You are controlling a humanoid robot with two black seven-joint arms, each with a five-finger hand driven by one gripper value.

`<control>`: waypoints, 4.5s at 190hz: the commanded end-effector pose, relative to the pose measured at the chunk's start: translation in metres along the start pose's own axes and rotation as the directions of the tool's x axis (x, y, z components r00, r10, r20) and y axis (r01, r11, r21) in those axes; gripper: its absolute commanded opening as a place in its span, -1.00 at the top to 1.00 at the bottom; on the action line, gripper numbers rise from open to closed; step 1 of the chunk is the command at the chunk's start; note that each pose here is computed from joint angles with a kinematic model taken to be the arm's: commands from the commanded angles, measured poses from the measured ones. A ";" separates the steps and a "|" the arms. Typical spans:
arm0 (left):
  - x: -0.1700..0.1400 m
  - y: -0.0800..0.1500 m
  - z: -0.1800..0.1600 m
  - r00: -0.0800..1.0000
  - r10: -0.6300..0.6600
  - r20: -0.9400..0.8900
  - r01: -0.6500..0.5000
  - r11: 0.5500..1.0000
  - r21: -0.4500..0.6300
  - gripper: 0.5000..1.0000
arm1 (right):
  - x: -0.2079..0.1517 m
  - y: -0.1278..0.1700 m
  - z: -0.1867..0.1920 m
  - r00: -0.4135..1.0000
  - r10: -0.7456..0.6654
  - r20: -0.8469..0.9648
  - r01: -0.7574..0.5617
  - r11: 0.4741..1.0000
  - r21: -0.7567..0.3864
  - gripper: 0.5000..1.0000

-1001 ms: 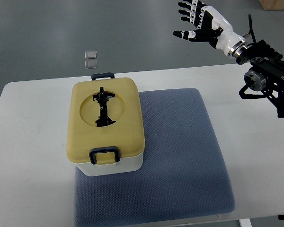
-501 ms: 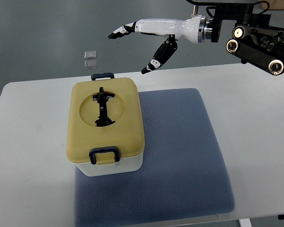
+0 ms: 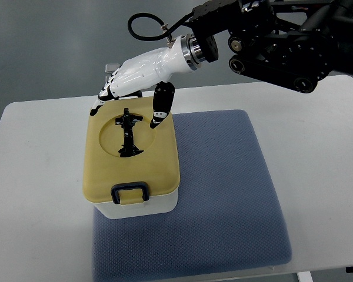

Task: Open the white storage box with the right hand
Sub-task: 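Lower the right hand and close its fingers around the black lid handle, then lift the yellow lid off the white box with the right hand, then carry the lid beside the box and lower it onto the cushion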

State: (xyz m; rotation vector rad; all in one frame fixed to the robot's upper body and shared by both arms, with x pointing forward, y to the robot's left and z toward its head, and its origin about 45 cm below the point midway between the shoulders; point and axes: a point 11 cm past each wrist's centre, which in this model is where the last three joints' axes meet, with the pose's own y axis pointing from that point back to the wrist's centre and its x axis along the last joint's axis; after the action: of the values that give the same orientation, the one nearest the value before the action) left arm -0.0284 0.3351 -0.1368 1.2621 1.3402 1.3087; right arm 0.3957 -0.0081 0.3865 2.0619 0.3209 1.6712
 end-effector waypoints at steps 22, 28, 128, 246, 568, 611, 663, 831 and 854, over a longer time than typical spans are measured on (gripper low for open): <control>0.000 0.000 0.000 1.000 0.000 0.000 0.000 1.000 0.000 -1.00 | -0.007 -0.025 -0.016 0.989 -0.113 -0.096 0.114 0.993 0.010 -0.63; 0.000 0.000 0.000 1.000 0.000 0.000 0.000 1.000 0.000 -1.00 | -0.009 -0.028 -0.016 0.985 -0.129 -0.111 0.130 0.992 0.003 -0.61; 0.000 0.000 0.000 1.000 0.000 0.000 0.000 1.000 0.000 -1.00 | -0.012 -0.027 -0.006 0.979 -0.150 -0.142 0.145 0.988 -0.044 -0.13; 0.000 0.000 0.000 1.000 0.000 0.000 0.000 1.000 0.000 -1.00 | -0.010 -0.025 -0.009 0.984 -0.131 -0.119 0.130 0.991 -0.012 0.48; 0.000 0.000 0.000 1.000 0.000 0.000 0.000 1.000 0.000 -1.00 | 0.018 0.073 0.051 0.980 0.197 -0.002 -0.195 0.967 -0.165 1.00; 0.000 0.000 0.000 1.000 0.000 0.000 0.000 1.000 0.000 -1.00 | -0.023 0.102 0.083 0.965 0.262 0.030 -0.245 0.933 -0.264 1.00; 0.000 0.000 0.000 1.000 0.000 -0.001 0.000 1.000 0.000 -1.00 | -0.084 0.139 0.112 0.946 0.319 0.060 -0.272 0.881 -0.387 1.00; 0.000 0.000 0.000 1.000 0.000 0.000 0.000 1.000 0.000 -1.00 | -0.204 0.138 0.112 0.927 0.315 0.202 -0.198 0.871 -0.449 1.00; 0.000 0.000 0.000 1.000 0.000 0.000 0.000 1.000 0.000 -1.00 | -0.210 0.120 0.106 0.924 0.310 0.224 -0.196 0.887 -0.419 1.00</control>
State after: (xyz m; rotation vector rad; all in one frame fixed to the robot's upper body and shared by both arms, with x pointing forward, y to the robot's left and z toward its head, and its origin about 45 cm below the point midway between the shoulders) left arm -0.0284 0.3351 -0.1368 1.2622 1.3401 1.3086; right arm 0.4412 -0.2404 0.2606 2.0231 -0.3935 1.4143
